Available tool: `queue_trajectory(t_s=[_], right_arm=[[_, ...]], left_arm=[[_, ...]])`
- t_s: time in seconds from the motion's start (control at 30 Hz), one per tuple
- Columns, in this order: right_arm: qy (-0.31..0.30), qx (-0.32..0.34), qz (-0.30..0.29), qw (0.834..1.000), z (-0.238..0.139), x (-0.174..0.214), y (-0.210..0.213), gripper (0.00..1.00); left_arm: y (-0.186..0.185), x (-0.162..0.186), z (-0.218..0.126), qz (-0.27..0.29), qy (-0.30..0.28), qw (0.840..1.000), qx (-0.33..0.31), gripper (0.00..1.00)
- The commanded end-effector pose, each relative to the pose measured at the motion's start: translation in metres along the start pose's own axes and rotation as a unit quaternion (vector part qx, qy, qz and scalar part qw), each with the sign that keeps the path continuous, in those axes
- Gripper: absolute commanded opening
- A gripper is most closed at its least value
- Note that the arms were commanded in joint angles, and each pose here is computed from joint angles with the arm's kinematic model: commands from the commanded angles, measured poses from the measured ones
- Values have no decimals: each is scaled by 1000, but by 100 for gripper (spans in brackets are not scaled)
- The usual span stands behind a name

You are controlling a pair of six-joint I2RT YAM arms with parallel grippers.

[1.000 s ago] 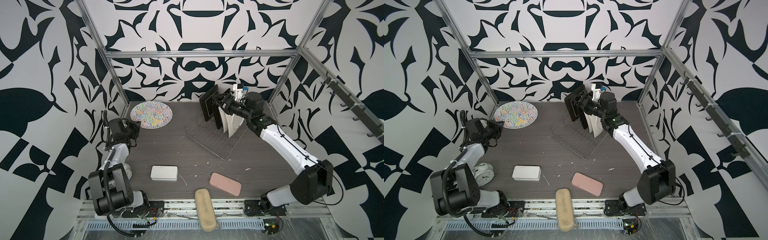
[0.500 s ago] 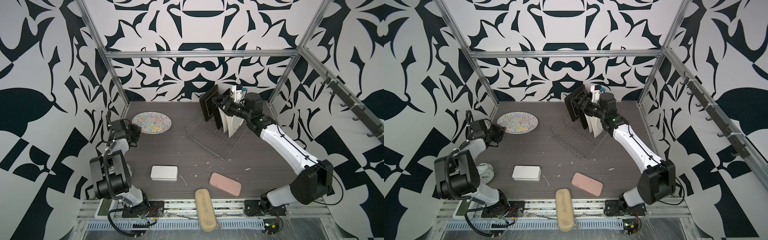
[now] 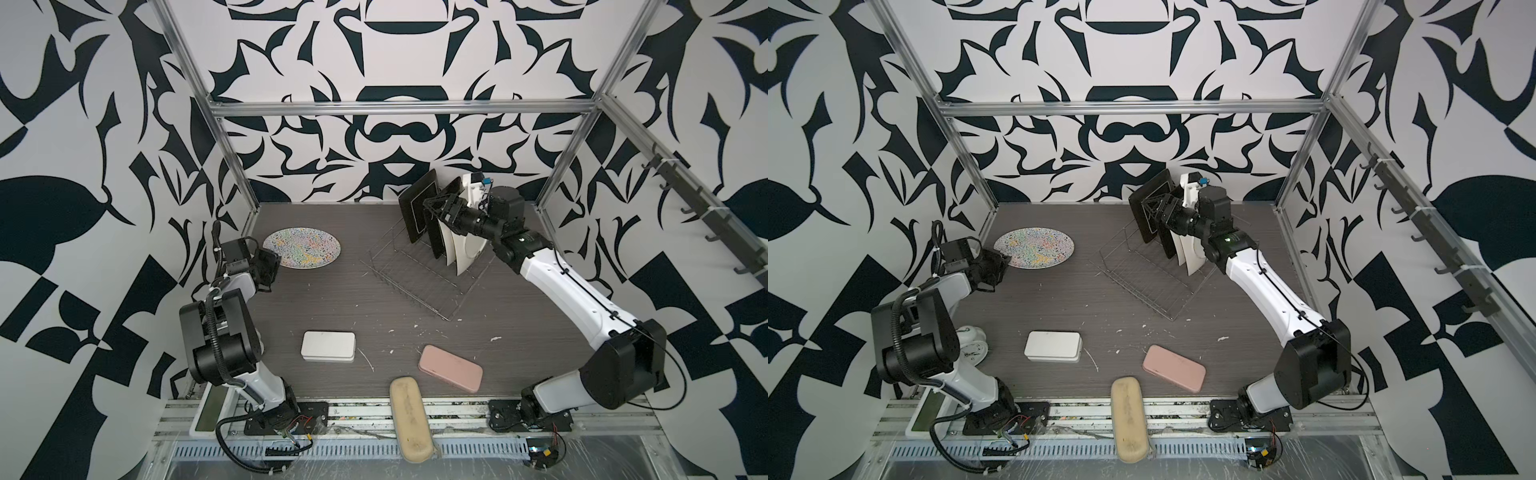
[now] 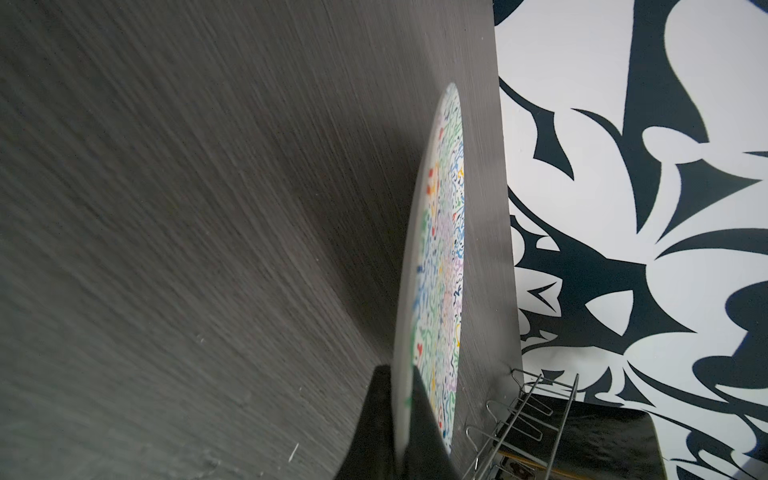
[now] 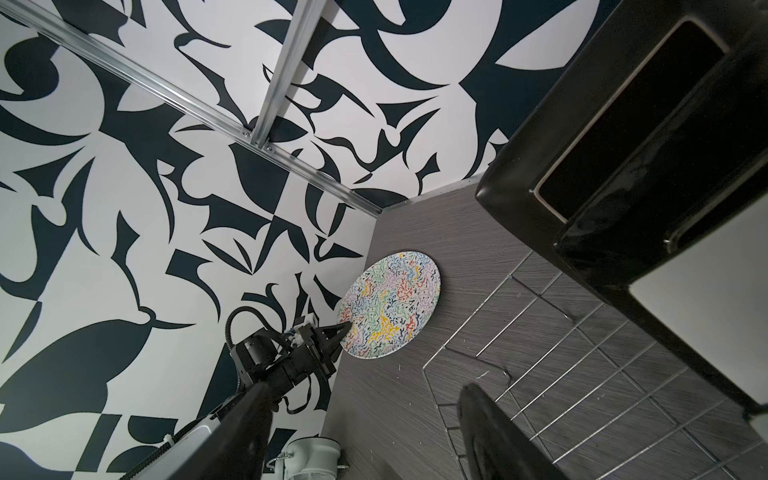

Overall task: Unload the plates from the dish rack
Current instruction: 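Lay the speckled plate flat on the table with the left gripper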

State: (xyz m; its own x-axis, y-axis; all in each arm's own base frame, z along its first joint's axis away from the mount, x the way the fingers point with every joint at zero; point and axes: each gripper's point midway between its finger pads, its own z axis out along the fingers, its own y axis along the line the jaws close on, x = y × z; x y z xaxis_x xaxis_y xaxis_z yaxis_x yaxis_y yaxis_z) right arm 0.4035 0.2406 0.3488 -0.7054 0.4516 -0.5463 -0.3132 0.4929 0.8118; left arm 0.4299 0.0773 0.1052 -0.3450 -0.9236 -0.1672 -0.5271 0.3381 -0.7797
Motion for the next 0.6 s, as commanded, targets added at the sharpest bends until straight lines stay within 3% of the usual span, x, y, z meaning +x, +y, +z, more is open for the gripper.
queue_trajectory(t_s=[0.0, 0.57], right_arm=[[-14, -16, -20, 1000, -6, -8, 12, 74], [-11, -12, -26, 1000, -11, -7, 15, 74]], left_arm=[[-13, -18, -7, 8, -12, 999, 33, 0], [-13, -29, 1, -5, -1, 999, 46, 0]])
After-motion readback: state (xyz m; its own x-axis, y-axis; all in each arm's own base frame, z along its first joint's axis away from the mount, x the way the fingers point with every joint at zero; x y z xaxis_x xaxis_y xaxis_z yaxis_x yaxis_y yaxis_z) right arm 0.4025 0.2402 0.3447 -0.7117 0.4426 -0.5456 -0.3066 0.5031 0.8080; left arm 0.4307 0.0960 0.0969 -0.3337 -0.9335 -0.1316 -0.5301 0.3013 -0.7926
